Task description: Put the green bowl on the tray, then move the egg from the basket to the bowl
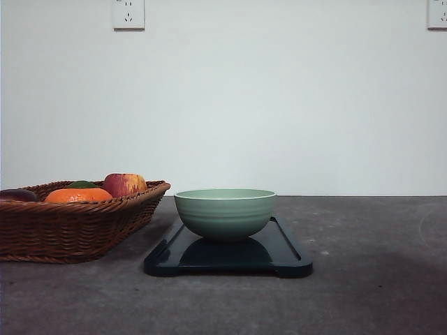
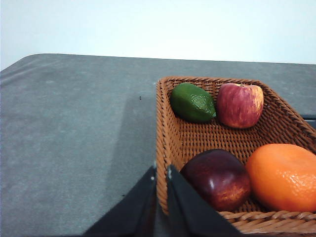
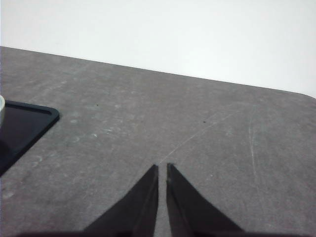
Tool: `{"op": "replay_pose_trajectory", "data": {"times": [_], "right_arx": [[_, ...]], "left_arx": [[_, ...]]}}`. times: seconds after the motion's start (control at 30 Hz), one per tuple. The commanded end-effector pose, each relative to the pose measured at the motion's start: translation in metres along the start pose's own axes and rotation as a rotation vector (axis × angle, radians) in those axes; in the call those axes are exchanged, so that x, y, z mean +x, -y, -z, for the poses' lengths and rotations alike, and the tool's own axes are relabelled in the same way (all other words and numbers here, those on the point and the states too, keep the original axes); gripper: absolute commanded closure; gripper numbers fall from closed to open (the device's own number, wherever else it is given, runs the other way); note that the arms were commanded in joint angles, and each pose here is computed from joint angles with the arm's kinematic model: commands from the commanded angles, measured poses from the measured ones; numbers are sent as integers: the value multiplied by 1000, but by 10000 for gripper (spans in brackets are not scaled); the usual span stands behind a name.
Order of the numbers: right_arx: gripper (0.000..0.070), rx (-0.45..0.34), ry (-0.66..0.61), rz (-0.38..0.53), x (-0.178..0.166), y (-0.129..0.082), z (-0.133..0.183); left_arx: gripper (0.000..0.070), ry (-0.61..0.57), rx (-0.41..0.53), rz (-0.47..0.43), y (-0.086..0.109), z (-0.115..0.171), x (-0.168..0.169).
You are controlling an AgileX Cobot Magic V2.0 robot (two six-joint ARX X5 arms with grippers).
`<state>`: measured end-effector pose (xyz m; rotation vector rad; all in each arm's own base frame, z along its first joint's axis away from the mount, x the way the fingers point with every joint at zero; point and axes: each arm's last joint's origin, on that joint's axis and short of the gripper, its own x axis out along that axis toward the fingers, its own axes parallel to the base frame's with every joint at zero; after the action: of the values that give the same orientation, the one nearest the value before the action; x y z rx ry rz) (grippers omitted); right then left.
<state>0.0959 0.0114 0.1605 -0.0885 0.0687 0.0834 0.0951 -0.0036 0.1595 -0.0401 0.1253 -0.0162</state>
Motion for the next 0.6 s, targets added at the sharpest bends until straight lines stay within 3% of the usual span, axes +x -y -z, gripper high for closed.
{"op": "replay_pose_trajectory", "data": {"times": [0.0,0.57], "right_arx": [[676,-4,6,1,0,0,0],[676,-4,6,1,0,0,0]], "left_arx": [[677,-5,0,-3,0,5,2],[677,-5,0,-3,0,5,2]]}}
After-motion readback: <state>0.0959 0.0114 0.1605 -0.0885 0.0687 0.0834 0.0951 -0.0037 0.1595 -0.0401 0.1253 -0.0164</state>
